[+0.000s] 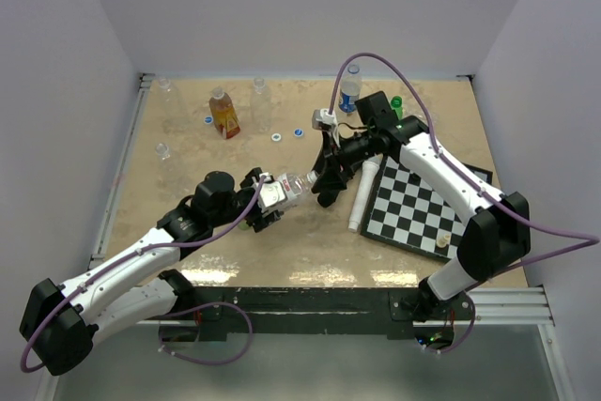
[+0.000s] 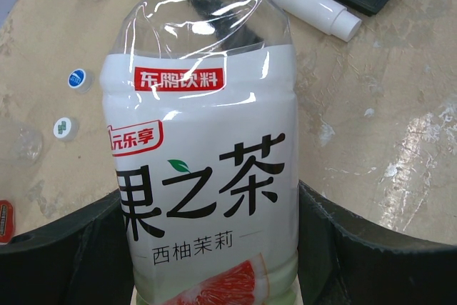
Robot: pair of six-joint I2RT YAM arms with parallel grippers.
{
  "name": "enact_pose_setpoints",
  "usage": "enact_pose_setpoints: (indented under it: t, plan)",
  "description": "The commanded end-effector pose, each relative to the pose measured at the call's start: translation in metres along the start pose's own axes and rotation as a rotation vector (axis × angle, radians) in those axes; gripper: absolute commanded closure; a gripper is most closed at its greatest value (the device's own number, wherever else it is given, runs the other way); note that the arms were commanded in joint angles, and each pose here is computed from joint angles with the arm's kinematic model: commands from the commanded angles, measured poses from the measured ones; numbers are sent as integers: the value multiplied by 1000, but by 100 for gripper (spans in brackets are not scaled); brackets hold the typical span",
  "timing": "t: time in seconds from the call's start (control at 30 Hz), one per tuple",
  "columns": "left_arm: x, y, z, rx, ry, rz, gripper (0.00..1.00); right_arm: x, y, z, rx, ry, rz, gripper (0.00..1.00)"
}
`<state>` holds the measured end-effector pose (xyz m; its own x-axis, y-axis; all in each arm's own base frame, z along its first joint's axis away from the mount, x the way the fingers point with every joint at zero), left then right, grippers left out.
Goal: Unscrew the bottle caps
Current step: Unscrew the bottle cap from the plastic bottle.
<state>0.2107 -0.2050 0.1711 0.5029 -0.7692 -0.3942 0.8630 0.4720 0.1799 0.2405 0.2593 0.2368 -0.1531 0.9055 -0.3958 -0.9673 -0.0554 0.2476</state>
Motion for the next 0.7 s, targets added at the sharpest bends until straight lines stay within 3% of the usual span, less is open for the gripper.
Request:
enact_pose_setpoints:
  t: [0.0,0.2,0.4,0.53,0.67]
  plan:
    - [-1,7,16,3,-52,28,100,-4,3,18,-33,-32,-7,41]
    - [-1,7,17,3,-52,32,100,-5,4,18,-33,-32,-18,55]
    - [-2,7,17,4,-54,31,100,-8,6,16,-70,-23,-30,91]
    - [-2,7,18,4,-57,29,100,-12,10,11,-216,15,4,100]
    - [-2,7,18,4,-58,27,100,-19,9,12,-405,53,-7,100]
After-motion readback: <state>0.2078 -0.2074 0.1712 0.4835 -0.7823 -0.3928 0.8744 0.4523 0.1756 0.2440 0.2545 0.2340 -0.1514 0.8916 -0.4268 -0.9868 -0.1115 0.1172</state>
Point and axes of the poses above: each gripper's point midway between its finger pads, its own x axis out along the fingers, its own y axis along the line the jaws close on, z = x × y, the point moved 3 cm from there along -x, back along the fingers, and after that the axes turned 6 degrees about -x, right-handed, at the moved point
